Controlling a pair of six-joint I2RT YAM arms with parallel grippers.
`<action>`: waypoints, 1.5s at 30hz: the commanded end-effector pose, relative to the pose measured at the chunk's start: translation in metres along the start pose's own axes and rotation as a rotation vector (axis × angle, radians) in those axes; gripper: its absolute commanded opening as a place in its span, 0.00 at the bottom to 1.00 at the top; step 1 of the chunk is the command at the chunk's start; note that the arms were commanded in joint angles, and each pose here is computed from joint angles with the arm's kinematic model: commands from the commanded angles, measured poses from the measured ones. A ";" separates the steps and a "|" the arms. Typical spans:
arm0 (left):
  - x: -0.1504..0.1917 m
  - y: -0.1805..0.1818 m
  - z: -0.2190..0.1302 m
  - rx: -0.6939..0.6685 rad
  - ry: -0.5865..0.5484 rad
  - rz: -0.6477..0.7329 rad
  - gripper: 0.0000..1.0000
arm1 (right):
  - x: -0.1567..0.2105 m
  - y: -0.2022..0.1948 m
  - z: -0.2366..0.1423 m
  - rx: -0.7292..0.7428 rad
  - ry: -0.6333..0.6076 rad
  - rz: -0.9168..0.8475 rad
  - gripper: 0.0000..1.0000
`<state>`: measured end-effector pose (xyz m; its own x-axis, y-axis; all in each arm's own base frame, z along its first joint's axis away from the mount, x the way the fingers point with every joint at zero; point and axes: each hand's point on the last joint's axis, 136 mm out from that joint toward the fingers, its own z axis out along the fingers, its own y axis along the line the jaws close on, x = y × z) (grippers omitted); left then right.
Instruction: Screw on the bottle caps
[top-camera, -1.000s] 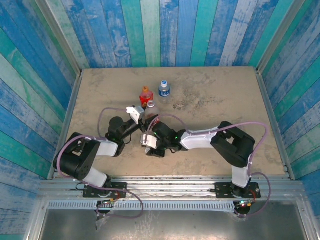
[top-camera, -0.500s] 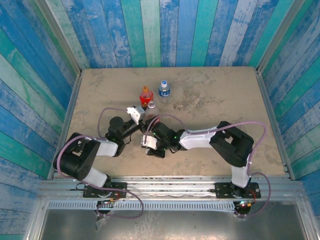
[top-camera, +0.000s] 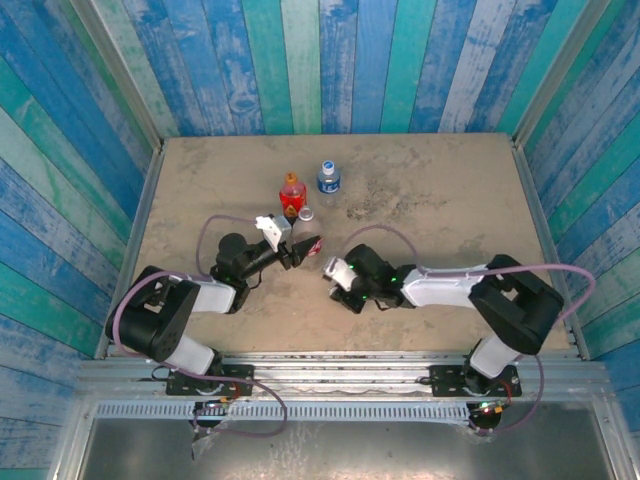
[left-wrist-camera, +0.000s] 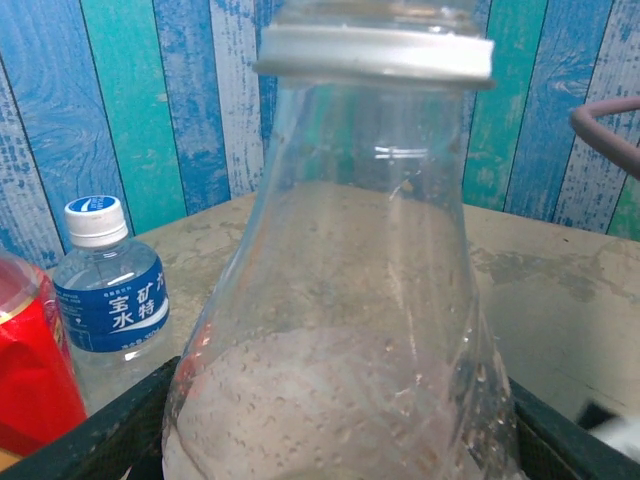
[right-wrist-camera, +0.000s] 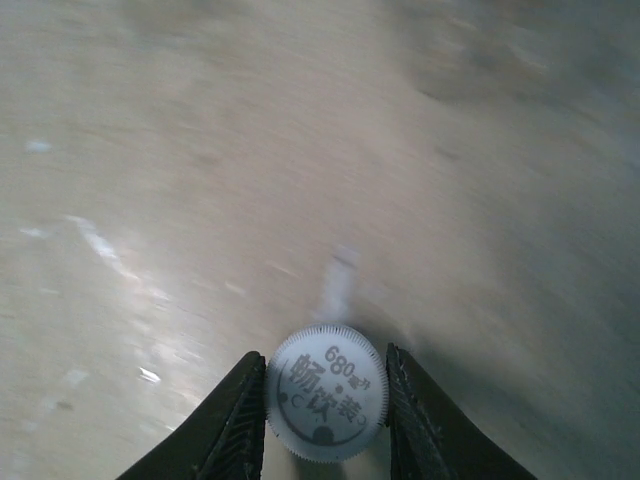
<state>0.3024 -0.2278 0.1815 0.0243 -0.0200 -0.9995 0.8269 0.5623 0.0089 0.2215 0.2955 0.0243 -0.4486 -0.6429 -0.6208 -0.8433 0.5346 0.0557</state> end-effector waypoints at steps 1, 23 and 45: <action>-0.016 -0.014 -0.006 0.044 -0.042 0.038 0.69 | 0.011 -0.032 -0.015 0.143 -0.018 0.209 0.31; 0.001 -0.063 -0.002 0.195 0.012 -0.027 0.67 | 0.034 -0.100 -0.078 0.516 -0.050 0.576 0.65; 0.004 -0.060 -0.001 0.179 0.028 -0.015 0.69 | 0.050 -0.085 -0.044 0.434 0.230 0.607 0.43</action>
<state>0.2544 -0.2586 0.1795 0.0067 -0.0205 -0.9998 0.9091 0.4165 -0.0025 0.2620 0.1939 0.0268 -0.8674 -0.2469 -0.4320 -0.2685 0.9632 -0.0115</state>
